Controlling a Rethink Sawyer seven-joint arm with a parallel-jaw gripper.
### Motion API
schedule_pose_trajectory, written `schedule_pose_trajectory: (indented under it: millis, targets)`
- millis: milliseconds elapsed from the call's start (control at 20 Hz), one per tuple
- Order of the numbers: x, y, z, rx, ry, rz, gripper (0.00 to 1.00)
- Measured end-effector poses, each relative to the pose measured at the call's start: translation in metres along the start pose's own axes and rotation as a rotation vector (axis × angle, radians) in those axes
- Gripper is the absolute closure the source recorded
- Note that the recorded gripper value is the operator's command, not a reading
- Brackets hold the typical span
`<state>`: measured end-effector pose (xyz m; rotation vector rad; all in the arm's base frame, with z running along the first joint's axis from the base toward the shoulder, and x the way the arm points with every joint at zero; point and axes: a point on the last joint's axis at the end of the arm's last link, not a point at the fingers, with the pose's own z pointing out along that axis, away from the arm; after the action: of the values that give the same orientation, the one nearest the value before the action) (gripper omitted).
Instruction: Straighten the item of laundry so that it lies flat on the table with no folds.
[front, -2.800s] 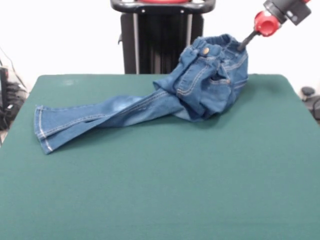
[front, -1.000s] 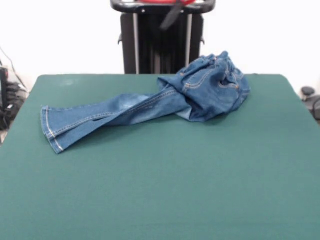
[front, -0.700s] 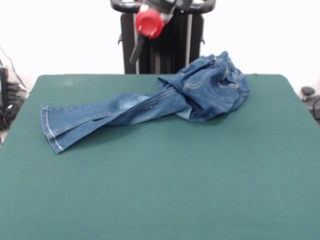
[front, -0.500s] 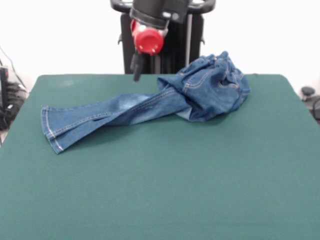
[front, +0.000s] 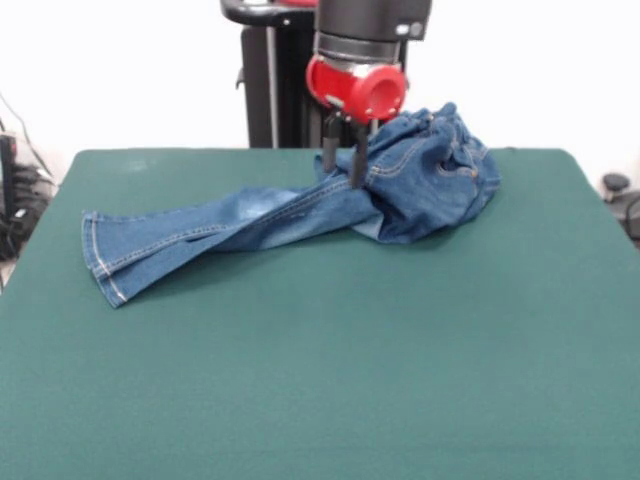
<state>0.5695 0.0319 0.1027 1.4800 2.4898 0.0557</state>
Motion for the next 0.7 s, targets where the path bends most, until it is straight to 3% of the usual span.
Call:
schedule_pose_trajectory:
  millis: [50,250,400,550,700]
  targets:
    - [-0.005,0.009,-0.006,-0.036,0.01,-0.029,0.0]
    - [-0.023,0.016,-0.019,-0.095,0.02,-0.08,0.0]
    - [-0.054,0.013,-0.033,-0.135,0.008,-0.137,0.0]
    - [-0.068,0.009,-0.035,-0.141,-0.003,-0.169,0.0]
    - [-0.079,0.003,-0.037,-0.142,-0.023,-0.24,0.0]
